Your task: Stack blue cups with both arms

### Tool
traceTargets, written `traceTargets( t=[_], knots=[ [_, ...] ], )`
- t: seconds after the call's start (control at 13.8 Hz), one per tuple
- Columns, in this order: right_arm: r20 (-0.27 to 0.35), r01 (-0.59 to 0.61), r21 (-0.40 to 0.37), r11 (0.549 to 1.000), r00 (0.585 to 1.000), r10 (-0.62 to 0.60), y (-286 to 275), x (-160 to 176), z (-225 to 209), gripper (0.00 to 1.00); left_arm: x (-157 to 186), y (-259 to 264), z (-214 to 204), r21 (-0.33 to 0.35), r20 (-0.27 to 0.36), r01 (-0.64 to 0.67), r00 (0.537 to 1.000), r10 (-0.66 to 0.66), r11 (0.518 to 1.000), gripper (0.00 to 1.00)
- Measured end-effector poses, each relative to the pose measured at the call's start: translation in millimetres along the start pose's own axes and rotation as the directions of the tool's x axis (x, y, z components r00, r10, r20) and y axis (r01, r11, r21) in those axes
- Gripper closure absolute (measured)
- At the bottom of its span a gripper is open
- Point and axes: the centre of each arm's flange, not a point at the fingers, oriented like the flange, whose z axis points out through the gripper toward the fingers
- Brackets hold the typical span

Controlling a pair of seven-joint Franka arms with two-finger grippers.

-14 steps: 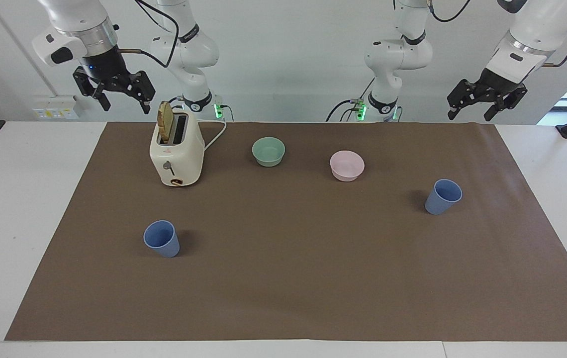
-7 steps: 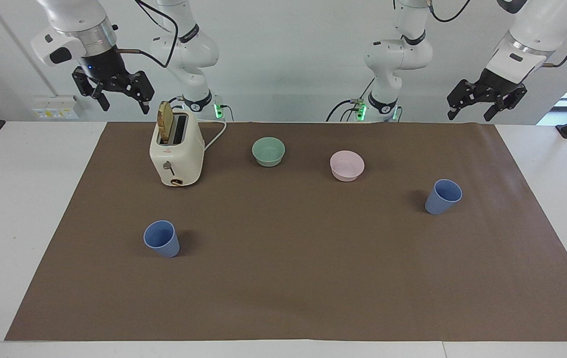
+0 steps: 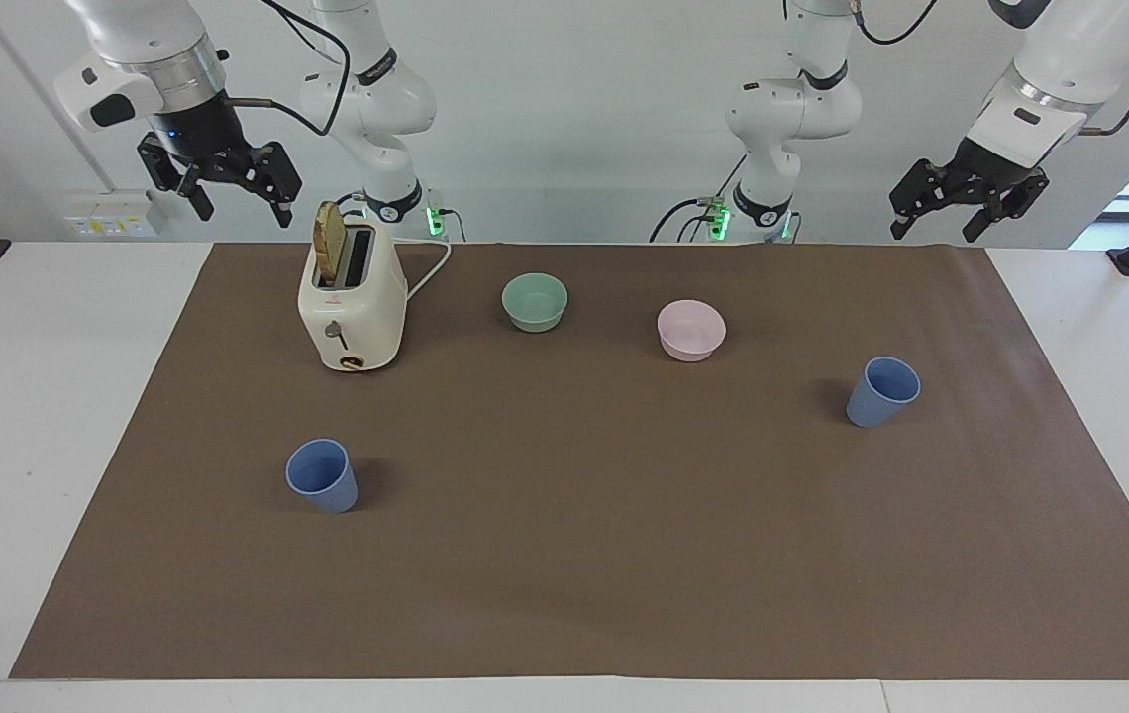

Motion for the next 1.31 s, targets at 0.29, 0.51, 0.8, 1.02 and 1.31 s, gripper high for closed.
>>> traceTargets(
  t=[0.29, 0.51, 0.8, 1.02, 1.31],
  knots=[
    [0.0, 0.0, 0.0, 1.0, 1.0, 0.0, 0, 0, 0, 0.0, 0, -11, 3, -0.002, 0.007, 0.021, 1.0, -0.021, 1.0, 0.0],
    [0.0, 0.0, 0.0, 1.0, 1.0, 0.0, 0, 0, 0, 0.0, 3, -27, 21, -0.004, 0.023, 0.051, 0.998, -0.051, 0.999, 0.0],
    [0.0, 0.0, 0.0, 1.0, 1.0, 0.0, 0, 0, 0, 0.0, 14, -54, 60, -0.007, -0.001, 0.101, 0.995, -0.101, 0.995, 0.0],
    [0.0, 0.002, 0.0, 1.0, 1.0, -0.002, -1, 0, 0, 0.0, 19, -80, 85, -0.008, -0.036, 0.145, 0.989, -0.145, 0.989, 0.0],
    [0.0, 0.002, 0.0, 1.0, 1.0, -0.002, -1, 0, 0, 0.0, 25, -102, 111, -0.008, -0.079, 0.182, 0.98, -0.182, 0.983, 0.0]
  ],
)
